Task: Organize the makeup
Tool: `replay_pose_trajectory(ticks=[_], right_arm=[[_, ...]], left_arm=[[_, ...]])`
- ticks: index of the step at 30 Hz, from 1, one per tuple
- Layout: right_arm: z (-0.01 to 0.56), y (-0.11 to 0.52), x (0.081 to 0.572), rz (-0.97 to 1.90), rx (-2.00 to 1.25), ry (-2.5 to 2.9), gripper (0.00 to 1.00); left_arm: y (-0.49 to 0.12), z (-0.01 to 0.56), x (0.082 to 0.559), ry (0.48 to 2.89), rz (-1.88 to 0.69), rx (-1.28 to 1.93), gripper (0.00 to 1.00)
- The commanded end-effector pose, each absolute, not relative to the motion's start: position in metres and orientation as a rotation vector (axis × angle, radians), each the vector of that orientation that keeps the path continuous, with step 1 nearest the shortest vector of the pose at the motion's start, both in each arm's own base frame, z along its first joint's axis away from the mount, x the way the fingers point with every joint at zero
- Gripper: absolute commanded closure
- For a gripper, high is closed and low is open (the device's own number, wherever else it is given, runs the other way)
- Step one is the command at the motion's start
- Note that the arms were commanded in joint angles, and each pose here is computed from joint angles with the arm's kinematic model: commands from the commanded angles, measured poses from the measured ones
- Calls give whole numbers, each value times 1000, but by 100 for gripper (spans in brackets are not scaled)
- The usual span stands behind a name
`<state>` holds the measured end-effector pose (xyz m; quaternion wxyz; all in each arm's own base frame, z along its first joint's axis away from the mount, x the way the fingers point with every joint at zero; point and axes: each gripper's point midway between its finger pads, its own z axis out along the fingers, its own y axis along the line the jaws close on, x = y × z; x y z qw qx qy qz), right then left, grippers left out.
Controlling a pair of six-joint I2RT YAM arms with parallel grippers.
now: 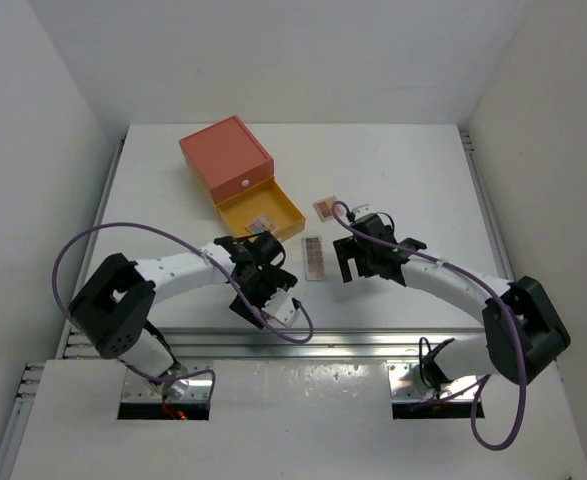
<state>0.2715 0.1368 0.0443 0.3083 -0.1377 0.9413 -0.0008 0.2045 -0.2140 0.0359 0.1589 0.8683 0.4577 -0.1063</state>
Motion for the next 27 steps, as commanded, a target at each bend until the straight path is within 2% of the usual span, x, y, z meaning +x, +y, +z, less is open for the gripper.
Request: replay_pose_trajectory(ticks=[1,7,10,15,19,27], right_arm=[[54,134,276,-10,-319,2436,1],[49,123,270,-47,-322,2423,0],[47,119,267,-57,-326,2422,0],[45,115,267,-59,-319,2420,0],[44,118,267,-47,-334,2428,0],[47,121,269,-43,-350,2430,0]], left_arm=[[-236,40,212,910,-311,2642,0],[-246,22,213,859,-326,2719,0],[-237,14,217,842,-275,2776,0],[-215,-2,201,844,-332,2890,0],[-220,-3,190,723,-367,2939,0],[-229,-1,186,676,-392,2953,1]])
